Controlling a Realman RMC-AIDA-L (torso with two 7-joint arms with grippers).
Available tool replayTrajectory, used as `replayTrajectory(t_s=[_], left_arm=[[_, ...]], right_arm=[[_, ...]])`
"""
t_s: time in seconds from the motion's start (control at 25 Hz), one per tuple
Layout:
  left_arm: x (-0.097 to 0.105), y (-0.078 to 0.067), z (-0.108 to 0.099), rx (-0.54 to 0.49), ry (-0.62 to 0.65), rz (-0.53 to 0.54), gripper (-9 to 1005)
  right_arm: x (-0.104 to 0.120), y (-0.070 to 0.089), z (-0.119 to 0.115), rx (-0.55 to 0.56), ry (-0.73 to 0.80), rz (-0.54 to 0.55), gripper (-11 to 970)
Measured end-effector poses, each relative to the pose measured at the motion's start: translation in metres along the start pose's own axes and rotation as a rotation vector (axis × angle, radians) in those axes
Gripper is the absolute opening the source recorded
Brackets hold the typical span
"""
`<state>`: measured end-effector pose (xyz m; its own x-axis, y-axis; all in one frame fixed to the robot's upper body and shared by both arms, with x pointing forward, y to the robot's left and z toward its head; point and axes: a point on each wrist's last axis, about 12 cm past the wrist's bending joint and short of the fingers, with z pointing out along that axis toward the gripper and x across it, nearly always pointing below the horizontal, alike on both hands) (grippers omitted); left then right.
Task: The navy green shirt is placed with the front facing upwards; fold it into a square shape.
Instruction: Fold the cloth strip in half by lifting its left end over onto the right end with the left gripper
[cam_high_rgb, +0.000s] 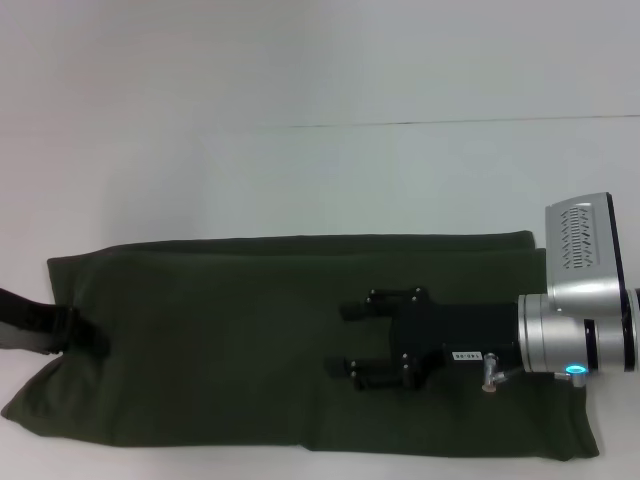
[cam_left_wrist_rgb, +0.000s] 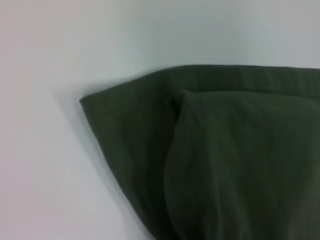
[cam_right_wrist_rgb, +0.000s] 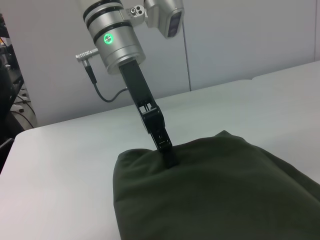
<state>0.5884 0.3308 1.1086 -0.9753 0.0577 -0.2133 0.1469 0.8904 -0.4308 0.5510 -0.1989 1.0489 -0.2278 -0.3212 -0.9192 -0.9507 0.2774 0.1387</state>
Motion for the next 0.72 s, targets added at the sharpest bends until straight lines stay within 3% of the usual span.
replayTrajectory(t_s=[0.08,0.32,0.72], left_arm=[[-0.0003,0.0001,-0.0001,-0.001,-0.002,-0.001,400],[-0.0008,0.0002,-0.0019,0.001,-0.002,0.001,167],[-0.0033,0.0004,-0.0087,0.037,-0.025,-0.018,83]], right_arm=[[-0.0001,0.0000,0.0000,-0.001,0.000,0.001,783],[-0.0004,0.0002,0.0001,-0.003,-0.001,0.003,783],[-0.0005,-0.0019,0.0013,0.014,0.003,-0.014,784]])
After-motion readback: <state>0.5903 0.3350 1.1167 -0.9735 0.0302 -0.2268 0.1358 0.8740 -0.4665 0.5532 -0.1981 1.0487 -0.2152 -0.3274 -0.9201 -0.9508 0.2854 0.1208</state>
